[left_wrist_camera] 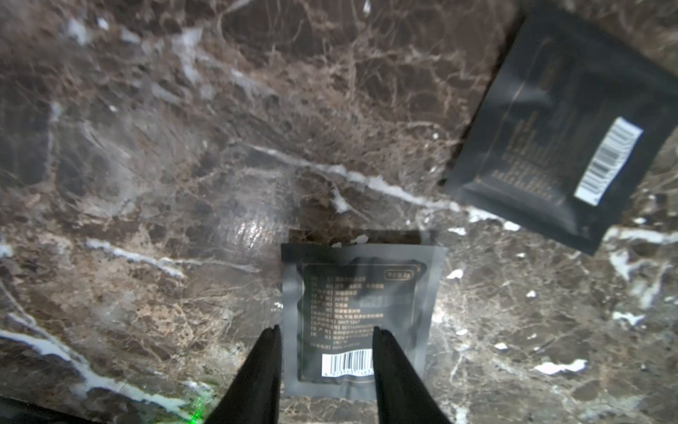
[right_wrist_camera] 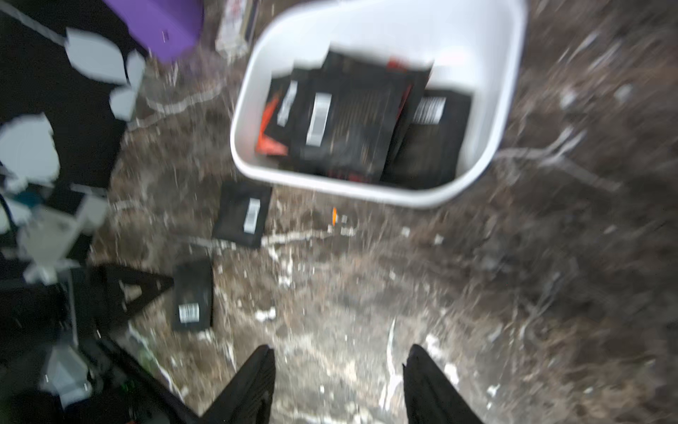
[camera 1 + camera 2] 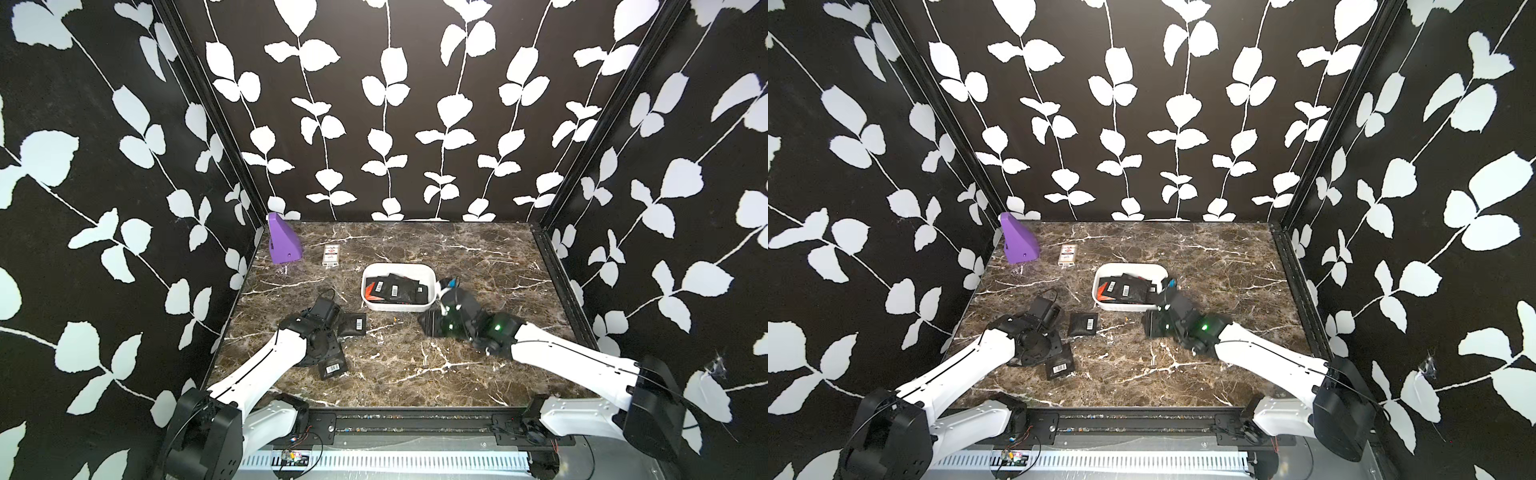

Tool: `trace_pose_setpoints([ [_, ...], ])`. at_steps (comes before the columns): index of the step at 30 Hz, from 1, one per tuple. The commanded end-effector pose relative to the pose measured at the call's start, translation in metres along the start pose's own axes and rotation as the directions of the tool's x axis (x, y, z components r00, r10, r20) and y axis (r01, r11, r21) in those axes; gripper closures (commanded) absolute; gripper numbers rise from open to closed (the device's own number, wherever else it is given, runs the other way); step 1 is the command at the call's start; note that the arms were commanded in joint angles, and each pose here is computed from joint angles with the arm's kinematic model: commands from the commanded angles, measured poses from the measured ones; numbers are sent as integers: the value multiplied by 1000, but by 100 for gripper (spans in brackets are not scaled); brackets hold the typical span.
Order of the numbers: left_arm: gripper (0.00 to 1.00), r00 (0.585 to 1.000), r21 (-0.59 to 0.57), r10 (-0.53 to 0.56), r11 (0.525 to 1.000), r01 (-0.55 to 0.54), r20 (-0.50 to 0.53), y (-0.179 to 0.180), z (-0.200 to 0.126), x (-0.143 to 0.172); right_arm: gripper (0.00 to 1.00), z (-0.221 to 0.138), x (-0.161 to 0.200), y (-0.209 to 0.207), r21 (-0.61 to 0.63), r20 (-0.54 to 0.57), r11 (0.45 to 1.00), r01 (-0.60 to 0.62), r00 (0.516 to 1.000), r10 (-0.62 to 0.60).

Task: Put the tea bags into the storage box
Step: Place the tea bag in the storage box, then pick up the tea bag from the center of the board.

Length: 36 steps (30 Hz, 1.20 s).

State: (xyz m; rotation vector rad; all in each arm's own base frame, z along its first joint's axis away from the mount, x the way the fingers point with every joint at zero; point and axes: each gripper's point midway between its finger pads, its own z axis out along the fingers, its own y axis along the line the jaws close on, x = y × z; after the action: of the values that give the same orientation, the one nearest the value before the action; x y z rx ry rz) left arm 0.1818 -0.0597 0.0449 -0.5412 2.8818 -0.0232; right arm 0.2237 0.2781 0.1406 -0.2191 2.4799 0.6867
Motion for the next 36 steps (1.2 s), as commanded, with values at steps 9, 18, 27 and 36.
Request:
trace_pose_setpoints([
  [9,75,997,49,-43,998,46,-63,1,24,24,44,55,51,74,-202,-146,978,49,986,-80],
  [18,76,997,142,-46,988,54,-63,-24,31,31,45,91,70,88,-226,-226,974,-10,973,-43],
  [27,79,997,284,-16,958,37,-75,-74,24,35,46,111,62,96,-210,-214,977,-37,977,-9],
  [36,79,999,299,-9,954,24,-51,-75,19,33,53,125,59,102,-212,-217,976,-57,976,10],
])
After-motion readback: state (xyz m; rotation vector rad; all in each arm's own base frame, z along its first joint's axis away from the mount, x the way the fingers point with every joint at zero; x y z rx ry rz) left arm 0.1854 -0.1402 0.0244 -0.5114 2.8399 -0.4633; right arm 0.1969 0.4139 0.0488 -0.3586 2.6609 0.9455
